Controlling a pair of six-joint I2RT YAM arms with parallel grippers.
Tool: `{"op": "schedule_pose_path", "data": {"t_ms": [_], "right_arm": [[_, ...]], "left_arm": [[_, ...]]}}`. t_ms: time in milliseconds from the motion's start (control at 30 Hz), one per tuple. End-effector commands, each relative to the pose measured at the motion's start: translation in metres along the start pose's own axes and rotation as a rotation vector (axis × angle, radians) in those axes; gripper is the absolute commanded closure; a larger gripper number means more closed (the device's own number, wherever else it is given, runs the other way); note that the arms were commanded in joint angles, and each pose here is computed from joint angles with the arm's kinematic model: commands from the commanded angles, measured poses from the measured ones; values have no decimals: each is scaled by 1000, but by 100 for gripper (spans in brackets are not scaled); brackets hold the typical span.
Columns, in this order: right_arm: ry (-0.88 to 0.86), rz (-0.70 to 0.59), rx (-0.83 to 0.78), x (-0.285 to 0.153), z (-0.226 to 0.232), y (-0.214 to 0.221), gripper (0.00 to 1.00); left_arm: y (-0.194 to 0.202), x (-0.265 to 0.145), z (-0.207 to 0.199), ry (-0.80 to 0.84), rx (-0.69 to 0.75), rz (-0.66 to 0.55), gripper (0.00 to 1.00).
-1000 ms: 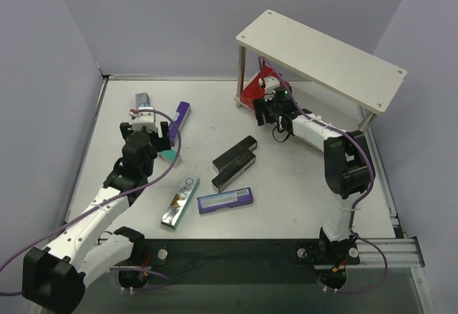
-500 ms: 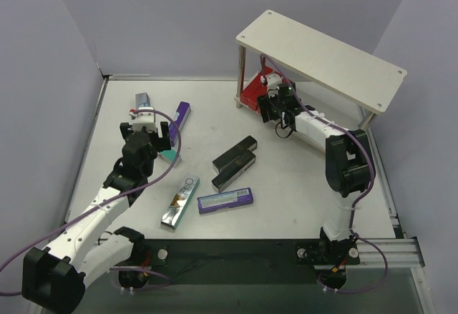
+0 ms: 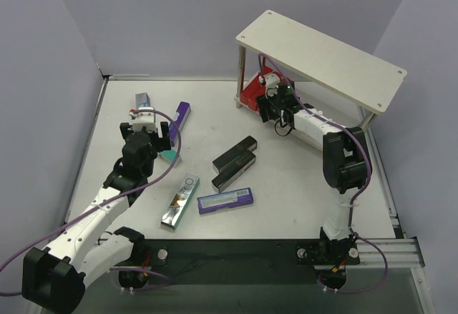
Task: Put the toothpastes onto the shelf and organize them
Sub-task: Adjust the toothpaste on the shelf.
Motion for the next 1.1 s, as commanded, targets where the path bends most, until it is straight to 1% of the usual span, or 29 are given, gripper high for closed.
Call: {"op": "schedule_pose_path", "data": {"t_ms": [0,167,333,400,433,567,600,633,700,733,767,800,833,867,933,1000,1067], "right_arm": [[-11,-69,-2,-9,0,-25,43],[4,-124,26,-29,0,-36,42],[13,-179,38,-59,11,-50,33],[26,-176,45,-70,15,-50,28],[23,-202,58,-83,19,-59,27],[28,-206,112,-118,31,-60,20],[26,-183,124,-126,33,-55,18],[24,-192,137,-139,36,-55,17],[3,-169,159,-154,45,-49,14],[1,-199,162,-168,46,-54,14],[-5,-155,202,-173,51,-43,13],[-3,-152,223,-179,52,-40,13],[-14,-176,240,-191,54,-42,13],[-16,-156,255,-194,55,-32,12],[-34,-170,306,-207,59,-28,12],[-37,-138,353,-208,62,-11,12],[-28,-145,377,-215,62,-2,12]], "left_arm": [[-15,-1,0,6,-32,-61,11],[-16,-2,0,9,-33,-64,11],[-16,-2,-1,15,-34,-67,11],[-17,-2,-1,22,-36,-72,11],[-17,-3,-1,25,-37,-73,11],[-18,-5,-5,72,-31,-82,11],[-18,-6,-8,101,-28,-83,11],[-19,-7,-10,120,-27,-88,11],[-19,-9,-16,178,-18,-93,11],[-19,-9,-18,195,-18,-96,11],[-19,-10,-20,209,-17,-96,11],[-18,-10,-23,235,-17,-97,11],[-18,-10,-24,241,-18,-97,11],[-19,-10,-26,250,-19,-99,11],[-17,-11,-29,269,-21,-95,11],[-17,-10,-31,280,-20,-94,11],[-15,-10,-35,306,-17,-97,11]]}}
Point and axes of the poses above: each gripper's point midway between its finger pads, its own x axis out along the fingers, its own z axis along the line the jaws close on, y = z × x, the point moved 6 cm from there along -x, back along the fingers, and after that the axes turned 8 degrees about x, right-handed, at the moved point
